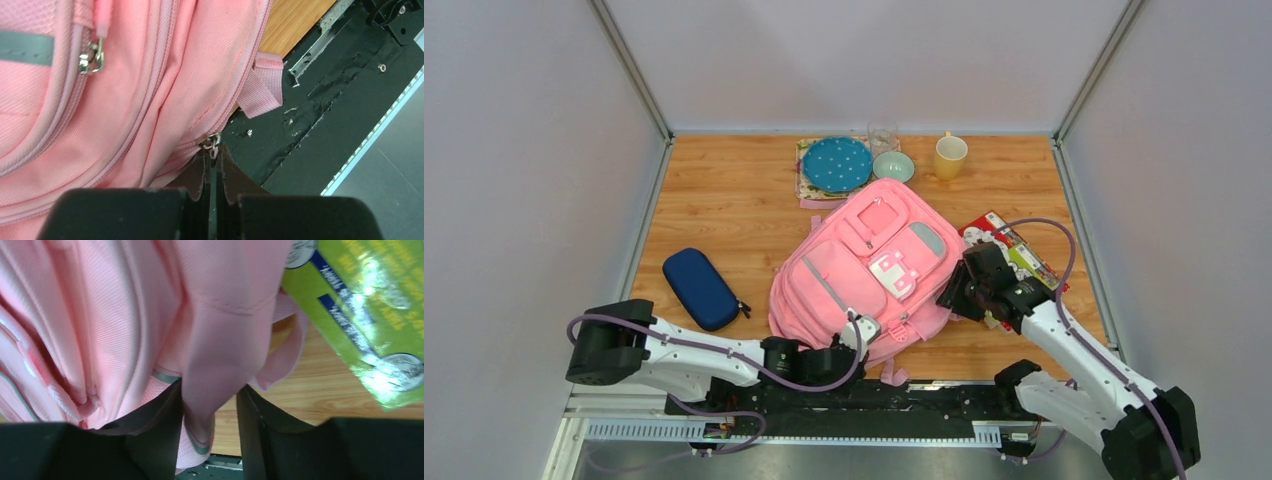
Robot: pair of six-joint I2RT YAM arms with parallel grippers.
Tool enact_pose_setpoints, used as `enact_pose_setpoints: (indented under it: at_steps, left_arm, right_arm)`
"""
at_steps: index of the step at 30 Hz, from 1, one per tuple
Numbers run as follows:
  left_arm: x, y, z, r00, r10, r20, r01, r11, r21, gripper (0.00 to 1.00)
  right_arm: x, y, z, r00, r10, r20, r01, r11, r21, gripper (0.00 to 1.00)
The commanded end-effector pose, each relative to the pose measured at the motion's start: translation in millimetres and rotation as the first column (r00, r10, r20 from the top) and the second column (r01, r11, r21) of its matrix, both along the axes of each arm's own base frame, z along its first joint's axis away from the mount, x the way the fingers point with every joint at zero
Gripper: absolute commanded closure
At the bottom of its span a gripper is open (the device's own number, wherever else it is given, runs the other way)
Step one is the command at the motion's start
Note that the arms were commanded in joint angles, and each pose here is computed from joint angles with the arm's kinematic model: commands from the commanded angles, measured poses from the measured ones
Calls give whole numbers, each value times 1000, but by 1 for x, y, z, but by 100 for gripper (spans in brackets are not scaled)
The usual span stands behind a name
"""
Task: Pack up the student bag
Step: Unzip the student bag at the center of the board.
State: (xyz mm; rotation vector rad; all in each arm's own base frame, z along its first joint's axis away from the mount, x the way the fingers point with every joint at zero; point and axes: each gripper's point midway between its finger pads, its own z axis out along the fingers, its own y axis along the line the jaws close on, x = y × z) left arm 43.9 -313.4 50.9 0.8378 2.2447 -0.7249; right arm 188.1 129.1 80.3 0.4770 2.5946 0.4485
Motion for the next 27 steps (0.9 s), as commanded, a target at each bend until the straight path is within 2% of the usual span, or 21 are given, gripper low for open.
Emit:
enact_pose_setpoints:
  at_steps: [1,2,4,5,7,8,12,13,18,22,24,26,27]
  left_arm:
    - [-9,-23,14,999,-32,-10,32,999,-26,100]
    - [-9,-25,13,999,-31,-7,31,999,-19,100]
    - [-7,-31,19,1000,-31,2,31,999,-30,100]
    - [-7,-34,22,1000,-28,2,29,999,-46,100]
    - [-9,-36,25,999,-35,-3,35,997,-66,100]
    - [-9,-38,28,999,-40,-2,39,996,-80,100]
    - [-13,-40,33,997,-82,5,82,993,-83,100]
    - [-14,-48,41,996,-93,13,94,988,-122,100]
    - [-15,-61,52,990,-135,40,139,984,-113,100]
    - [-13,-63,53,990,-134,53,139,984,-109,100]
    - [-11,-63,52,990,-130,56,135,985,-105,100]
    - [-9,-63,53,990,-128,59,133,985,-106,100]
    - [-9,-63,54,990,-128,60,134,985,-109,100]
  right_arm:
    - [-5,-14,16,998,-15,58,14,1000,7,47]
    - [-14,-15,22,995,-45,88,40,998,56,36]
    - [-33,-21,25,995,-73,70,67,994,85,30]
    - [-44,-13,37,992,-70,105,49,981,189,27]
    - [-60,2,47,993,-42,112,5,949,316,19]
    - [-67,2,52,989,-57,134,4,932,362,19]
    - [-87,17,52,996,-56,66,14,861,508,20]
    - [-91,22,53,998,-36,56,1,847,531,20]
    - [-86,36,52,999,8,51,-35,830,557,21]
    - [-78,45,54,999,9,40,-29,855,518,21]
    - [-83,61,59,996,63,61,-86,842,533,21]
    - [-78,68,52,999,21,47,-42,858,512,21]
    - [-85,79,54,997,58,55,-78,849,522,21]
